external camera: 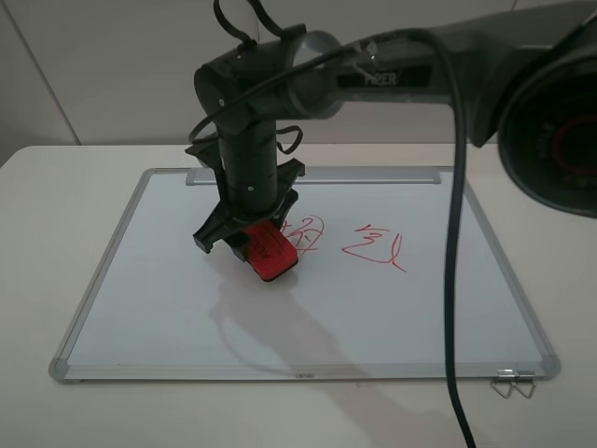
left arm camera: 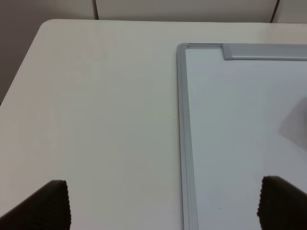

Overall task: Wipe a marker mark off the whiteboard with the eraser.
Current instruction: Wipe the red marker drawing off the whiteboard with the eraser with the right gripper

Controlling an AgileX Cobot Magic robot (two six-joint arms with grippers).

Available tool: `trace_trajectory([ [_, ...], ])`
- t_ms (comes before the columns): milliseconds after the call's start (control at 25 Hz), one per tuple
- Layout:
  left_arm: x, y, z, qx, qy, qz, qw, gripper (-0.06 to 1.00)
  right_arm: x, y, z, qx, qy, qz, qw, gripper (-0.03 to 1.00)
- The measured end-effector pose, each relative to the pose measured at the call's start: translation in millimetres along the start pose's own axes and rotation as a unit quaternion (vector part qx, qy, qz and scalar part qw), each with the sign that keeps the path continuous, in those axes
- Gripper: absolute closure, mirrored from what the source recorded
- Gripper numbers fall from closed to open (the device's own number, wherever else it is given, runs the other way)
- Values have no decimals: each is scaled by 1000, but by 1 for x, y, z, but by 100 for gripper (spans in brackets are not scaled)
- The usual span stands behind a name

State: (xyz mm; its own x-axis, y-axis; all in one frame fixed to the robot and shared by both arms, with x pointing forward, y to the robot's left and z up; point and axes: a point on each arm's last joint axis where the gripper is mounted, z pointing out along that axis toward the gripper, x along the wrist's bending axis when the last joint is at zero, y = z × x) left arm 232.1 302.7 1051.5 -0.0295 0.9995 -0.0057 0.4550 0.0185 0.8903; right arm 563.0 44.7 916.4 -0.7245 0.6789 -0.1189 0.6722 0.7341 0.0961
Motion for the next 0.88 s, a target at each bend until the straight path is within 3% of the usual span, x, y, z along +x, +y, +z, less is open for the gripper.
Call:
trace_trajectory([
  [360,0,0,0,0,0,0,1000,16,6,2,32,25,13,-53,998,44],
  [880,0,0,0,0,0,0,1000,16,-4,2,46,39,36,-33,998,45],
])
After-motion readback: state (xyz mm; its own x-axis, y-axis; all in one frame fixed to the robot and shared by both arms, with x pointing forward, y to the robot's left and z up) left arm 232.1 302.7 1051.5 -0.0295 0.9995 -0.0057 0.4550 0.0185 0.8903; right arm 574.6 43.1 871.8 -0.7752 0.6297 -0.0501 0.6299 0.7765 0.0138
